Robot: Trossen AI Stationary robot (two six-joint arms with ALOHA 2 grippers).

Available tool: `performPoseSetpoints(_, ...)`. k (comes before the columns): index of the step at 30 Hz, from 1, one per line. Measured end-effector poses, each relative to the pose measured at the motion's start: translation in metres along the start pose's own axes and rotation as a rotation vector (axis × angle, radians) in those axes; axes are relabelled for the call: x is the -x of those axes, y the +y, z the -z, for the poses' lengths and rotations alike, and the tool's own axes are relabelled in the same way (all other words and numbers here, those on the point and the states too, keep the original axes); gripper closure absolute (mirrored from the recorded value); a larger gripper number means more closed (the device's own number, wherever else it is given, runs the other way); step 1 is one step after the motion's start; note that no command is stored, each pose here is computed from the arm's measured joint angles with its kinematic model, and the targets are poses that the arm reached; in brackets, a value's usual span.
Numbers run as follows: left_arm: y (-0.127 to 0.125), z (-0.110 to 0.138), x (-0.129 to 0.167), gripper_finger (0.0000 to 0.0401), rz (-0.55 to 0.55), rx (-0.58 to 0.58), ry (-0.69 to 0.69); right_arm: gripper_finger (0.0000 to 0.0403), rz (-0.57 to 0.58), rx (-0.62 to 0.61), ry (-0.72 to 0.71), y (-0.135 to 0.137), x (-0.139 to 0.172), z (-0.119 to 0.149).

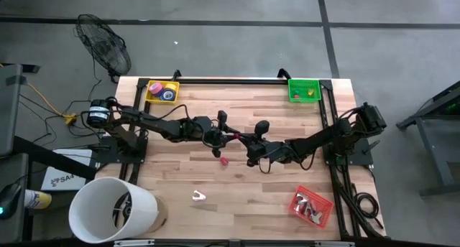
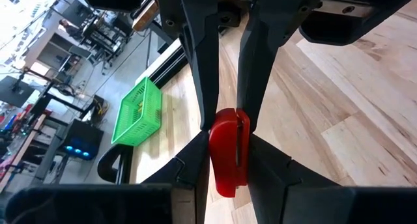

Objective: Pick and place Stapler, Stapler remover, tape
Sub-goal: Put the left red stapler into the green bin

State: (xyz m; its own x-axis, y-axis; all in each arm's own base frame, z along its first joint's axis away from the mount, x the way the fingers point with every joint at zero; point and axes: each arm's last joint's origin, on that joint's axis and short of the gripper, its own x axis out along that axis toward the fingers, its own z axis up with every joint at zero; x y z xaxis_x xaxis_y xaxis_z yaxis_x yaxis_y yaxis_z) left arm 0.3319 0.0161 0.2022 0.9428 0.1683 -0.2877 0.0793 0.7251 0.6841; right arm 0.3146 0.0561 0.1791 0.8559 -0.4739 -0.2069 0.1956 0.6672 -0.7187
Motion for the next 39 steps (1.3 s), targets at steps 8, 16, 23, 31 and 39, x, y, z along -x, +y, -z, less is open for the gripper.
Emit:
performPoseSetpoints(8,0.000,0.001,0.000,0.0322,-0.014,-0.001,0.023,0.0359,-0.004,0.003,-0.001,0.001,0.002,-0.001)
performPoseSetpoints(16,0.000,0.009,0.001,0.0322,-0.073,-0.014,0.153,0.0372,-0.015,0.012,-0.001,0.005,0.006,-0.002)
performPoseSetpoints(23,-0.001,0.009,0.001,0.0326,-0.060,-0.012,0.147,0.0400,-0.004,0.014,0.003,0.006,0.008,-0.004)
performPoseSetpoints(31,-0.002,0.006,0.000,0.0331,-0.018,-0.007,0.088,0.0371,0.021,-0.004,0.019,0.004,0.007,-0.003)
performPoseSetpoints(39,-0.001,0.004,0.000,0.0331,-0.003,-0.002,0.040,0.0314,-0.033,-0.080,-0.010,-0.002,-0.001,0.002)
